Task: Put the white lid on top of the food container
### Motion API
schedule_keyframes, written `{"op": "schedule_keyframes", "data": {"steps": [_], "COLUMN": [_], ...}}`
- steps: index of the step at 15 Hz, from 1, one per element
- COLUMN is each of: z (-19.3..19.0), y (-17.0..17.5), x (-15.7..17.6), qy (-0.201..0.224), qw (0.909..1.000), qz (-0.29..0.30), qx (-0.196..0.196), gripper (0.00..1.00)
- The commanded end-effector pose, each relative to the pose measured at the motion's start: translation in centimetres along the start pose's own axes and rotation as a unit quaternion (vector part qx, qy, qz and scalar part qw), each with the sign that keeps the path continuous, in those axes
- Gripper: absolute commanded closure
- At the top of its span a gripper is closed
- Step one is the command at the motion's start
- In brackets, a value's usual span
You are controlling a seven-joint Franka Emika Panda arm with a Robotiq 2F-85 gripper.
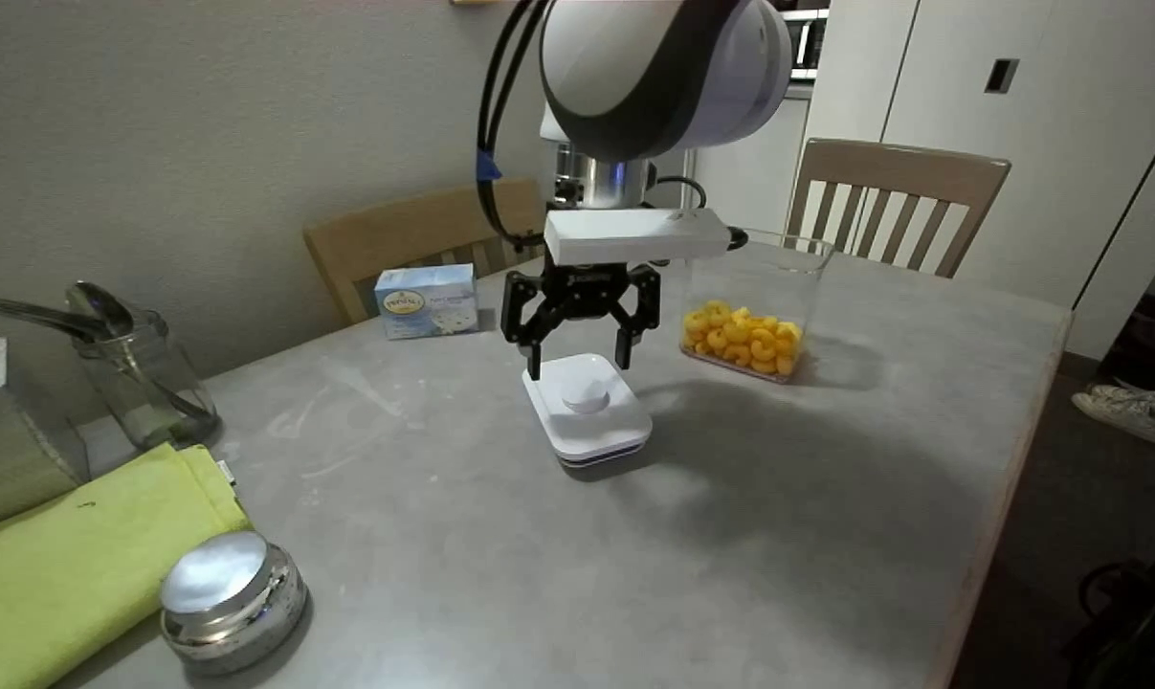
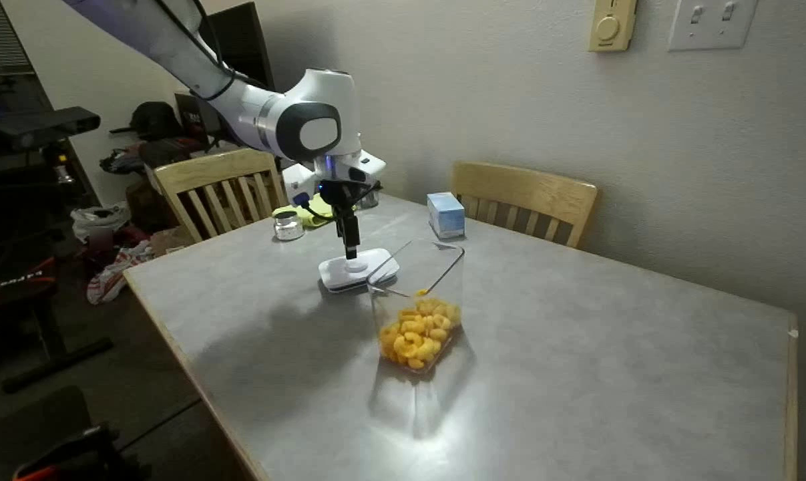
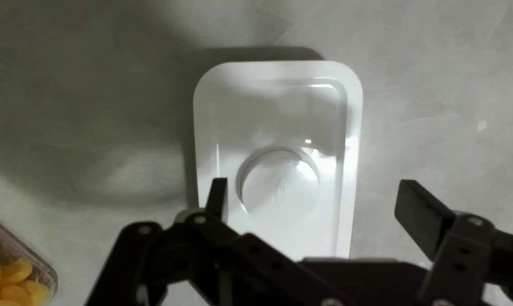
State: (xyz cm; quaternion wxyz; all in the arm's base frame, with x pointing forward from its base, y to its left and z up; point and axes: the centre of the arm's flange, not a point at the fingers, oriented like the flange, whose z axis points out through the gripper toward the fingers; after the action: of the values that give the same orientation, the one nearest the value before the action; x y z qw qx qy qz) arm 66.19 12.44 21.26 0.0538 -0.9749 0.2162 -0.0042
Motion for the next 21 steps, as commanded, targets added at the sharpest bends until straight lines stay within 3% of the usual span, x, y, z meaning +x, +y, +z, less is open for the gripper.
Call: {"op": "schedule_keyframes", "data": {"steps": [1, 7, 13, 21], "z": [0.1, 2.3, 2.9, 2.0], "y": [0.7, 3.0, 4.5, 3.7], "x": [-1.0, -0.9, 1.1, 3.5], "qy": [0.001, -0.004, 0.010, 0.022], "qw": [0.9987, 0.9976, 0.9986, 0.9997], "qz": [0.050, 0.069, 0.048, 0.010], "qx": [0.009, -0.007, -0.021, -0.010], "gripper": [0.00, 0.00, 0.00, 0.00]}}
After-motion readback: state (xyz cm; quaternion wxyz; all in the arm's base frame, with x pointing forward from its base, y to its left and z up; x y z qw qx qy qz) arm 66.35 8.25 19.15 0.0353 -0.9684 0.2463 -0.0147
